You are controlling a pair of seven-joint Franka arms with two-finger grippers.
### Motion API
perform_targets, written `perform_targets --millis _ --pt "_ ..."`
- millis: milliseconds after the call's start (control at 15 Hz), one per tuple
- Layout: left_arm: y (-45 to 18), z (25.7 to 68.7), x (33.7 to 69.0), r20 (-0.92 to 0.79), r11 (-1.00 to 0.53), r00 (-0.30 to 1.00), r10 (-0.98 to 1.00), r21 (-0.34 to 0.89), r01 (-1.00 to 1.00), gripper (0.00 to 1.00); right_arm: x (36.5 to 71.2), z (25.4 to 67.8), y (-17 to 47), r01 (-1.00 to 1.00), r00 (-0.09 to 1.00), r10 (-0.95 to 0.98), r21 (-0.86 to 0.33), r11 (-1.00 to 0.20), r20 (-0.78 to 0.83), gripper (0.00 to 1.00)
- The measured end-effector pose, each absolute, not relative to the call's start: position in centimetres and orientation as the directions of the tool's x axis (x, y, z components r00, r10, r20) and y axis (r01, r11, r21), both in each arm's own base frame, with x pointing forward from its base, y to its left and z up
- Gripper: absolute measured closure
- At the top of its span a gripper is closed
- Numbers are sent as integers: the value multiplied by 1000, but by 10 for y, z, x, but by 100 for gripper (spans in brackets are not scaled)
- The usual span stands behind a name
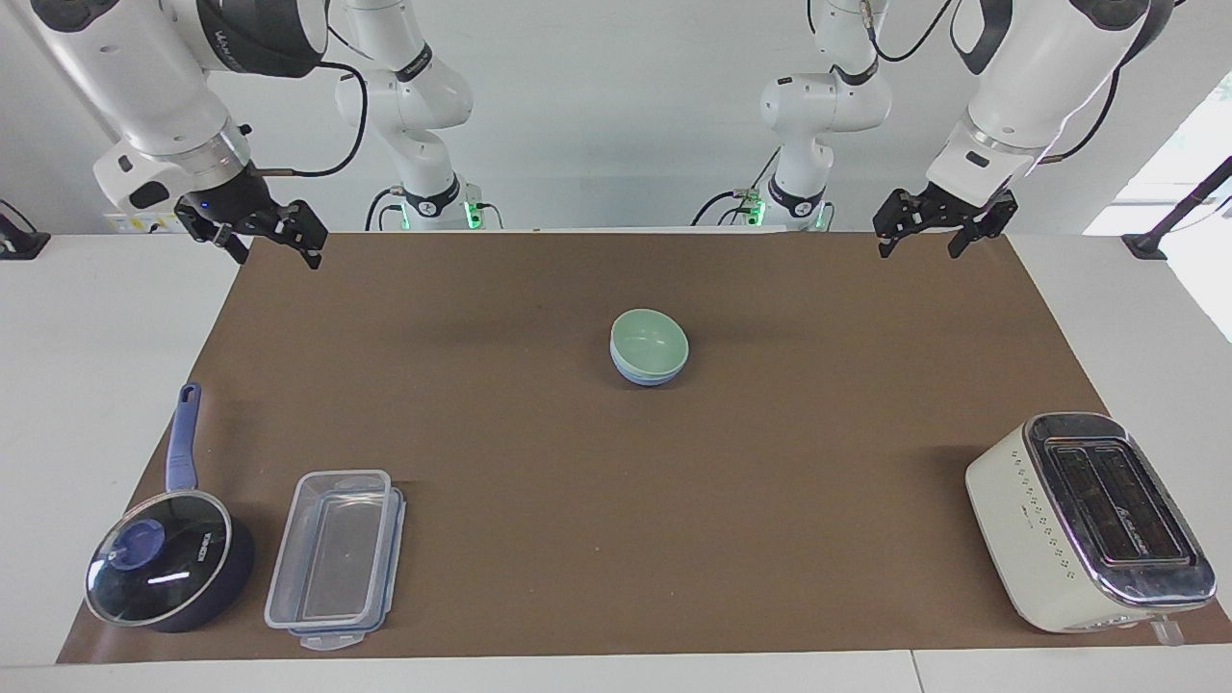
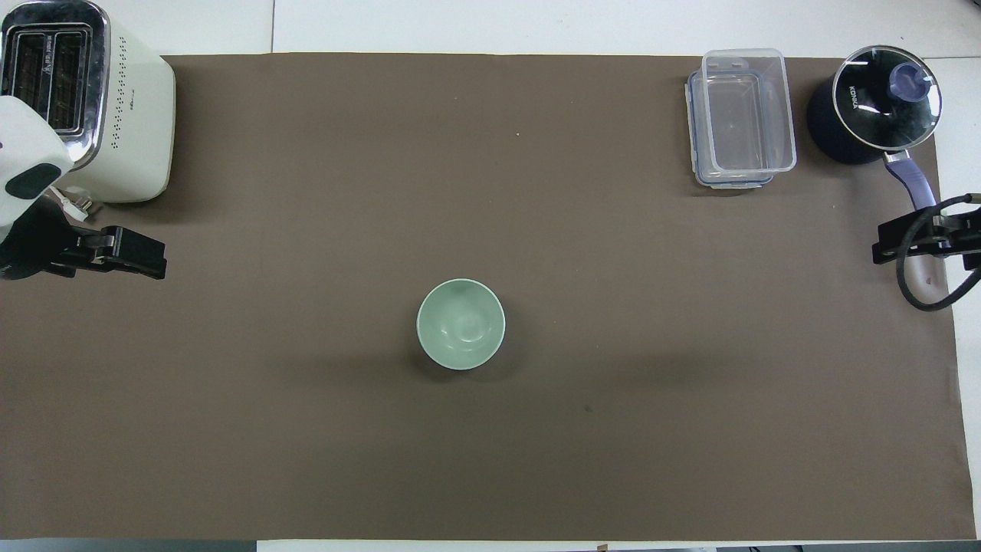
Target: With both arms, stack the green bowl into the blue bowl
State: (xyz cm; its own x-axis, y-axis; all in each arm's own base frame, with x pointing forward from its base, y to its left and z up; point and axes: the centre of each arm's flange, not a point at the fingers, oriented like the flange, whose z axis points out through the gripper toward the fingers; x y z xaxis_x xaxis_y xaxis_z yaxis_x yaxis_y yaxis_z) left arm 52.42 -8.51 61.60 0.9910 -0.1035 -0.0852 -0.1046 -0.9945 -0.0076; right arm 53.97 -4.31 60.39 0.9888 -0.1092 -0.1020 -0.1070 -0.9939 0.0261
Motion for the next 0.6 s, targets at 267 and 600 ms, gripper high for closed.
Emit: perform_targets --millis 267,600 --pt "-84 616 524 -85 -995 991 -102 -8 -103 0 540 608 -50 -120 988 -122 26 -992 -92 0" --pt "-78 616 525 -85 -996 992 -91 -7 -92 0 538 610 -63 -143 986 -145 25 -989 -88 0"
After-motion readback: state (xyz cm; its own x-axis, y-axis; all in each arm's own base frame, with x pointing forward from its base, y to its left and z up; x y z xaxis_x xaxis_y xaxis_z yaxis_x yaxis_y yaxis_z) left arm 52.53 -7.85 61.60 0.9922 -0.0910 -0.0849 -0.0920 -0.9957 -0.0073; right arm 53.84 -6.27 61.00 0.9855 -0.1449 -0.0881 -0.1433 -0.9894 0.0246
